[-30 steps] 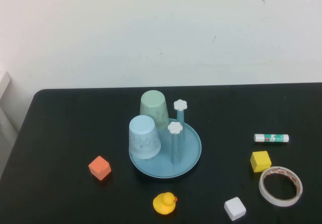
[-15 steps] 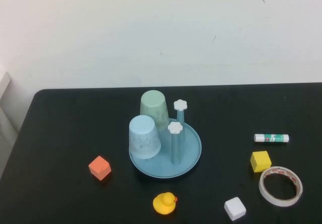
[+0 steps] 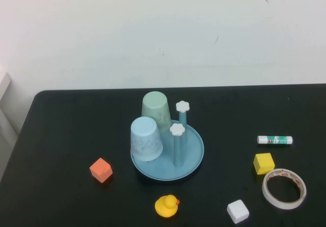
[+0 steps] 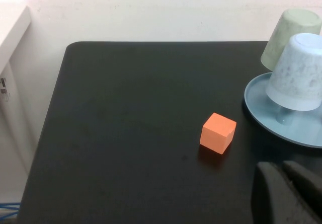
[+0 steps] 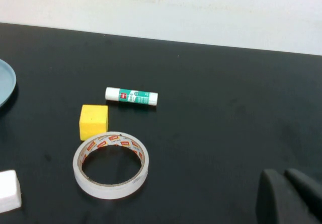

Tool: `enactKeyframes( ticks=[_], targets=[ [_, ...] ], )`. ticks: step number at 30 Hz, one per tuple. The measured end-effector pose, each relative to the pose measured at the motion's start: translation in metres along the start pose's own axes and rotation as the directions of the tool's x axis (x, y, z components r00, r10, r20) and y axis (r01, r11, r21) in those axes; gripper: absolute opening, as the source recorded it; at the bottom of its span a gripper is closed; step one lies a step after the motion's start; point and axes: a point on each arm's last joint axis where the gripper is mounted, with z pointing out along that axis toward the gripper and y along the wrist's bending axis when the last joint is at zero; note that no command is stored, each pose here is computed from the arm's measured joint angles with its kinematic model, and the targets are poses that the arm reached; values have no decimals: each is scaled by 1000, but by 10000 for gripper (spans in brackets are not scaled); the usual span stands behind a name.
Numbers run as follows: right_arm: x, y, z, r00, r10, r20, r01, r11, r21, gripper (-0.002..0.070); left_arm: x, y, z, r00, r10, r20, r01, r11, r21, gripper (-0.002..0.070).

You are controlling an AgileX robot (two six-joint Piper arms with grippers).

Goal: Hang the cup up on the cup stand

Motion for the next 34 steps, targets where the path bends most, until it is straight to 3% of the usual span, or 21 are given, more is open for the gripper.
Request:
enactKeyframes(
  ticks=[34],
  targets=[
    [0, 0, 0, 1000, 0, 0, 0, 1000, 0, -2, 0, 0, 0, 1000, -2, 0, 2, 1000, 0, -1]
  ],
)
